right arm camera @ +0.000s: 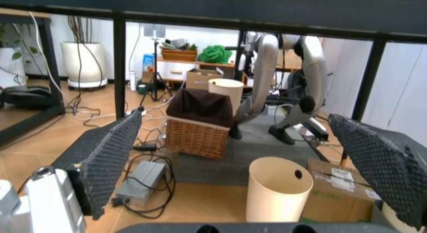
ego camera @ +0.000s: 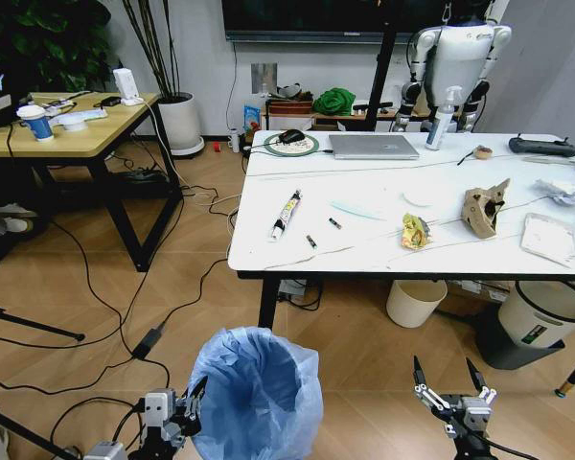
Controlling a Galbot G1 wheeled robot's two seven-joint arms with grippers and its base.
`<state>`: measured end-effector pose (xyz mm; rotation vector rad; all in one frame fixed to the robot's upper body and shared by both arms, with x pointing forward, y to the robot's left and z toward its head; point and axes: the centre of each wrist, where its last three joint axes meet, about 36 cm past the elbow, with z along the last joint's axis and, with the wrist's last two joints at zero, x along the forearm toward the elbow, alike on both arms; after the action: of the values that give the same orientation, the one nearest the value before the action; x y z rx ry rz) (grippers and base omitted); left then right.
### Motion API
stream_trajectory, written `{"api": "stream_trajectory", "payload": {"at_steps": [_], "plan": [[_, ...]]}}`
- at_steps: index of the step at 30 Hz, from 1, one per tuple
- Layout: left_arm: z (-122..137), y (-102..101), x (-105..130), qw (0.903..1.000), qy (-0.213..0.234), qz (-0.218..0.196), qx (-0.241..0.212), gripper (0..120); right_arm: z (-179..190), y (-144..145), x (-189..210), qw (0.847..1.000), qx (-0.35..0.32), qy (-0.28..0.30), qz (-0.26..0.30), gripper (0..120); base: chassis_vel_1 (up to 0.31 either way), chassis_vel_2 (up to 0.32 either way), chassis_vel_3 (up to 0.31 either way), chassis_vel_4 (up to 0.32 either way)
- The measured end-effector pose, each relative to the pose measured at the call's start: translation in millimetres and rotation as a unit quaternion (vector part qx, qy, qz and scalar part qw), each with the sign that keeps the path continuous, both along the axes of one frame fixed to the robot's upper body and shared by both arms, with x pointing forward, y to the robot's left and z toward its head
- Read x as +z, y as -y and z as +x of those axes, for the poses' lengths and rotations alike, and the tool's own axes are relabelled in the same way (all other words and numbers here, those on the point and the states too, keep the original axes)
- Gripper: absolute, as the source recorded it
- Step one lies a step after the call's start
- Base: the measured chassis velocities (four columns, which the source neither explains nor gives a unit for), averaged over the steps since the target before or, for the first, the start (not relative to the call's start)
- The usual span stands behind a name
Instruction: Pick up the trash bin and place the trash from the table into it.
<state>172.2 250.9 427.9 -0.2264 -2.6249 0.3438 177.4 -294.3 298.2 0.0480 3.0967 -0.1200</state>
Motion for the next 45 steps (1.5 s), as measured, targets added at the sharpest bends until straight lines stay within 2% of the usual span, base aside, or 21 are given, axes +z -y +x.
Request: {"api": "stream_trajectory", "payload": {"at_steps": [45], "plan": [[3,2,1,1.0000,0.001,-0.004,0.000,0,1,1,11,1.000,-0.003,0.007,-0.003,100,0.000,0.000,0.000,0.000]]}}
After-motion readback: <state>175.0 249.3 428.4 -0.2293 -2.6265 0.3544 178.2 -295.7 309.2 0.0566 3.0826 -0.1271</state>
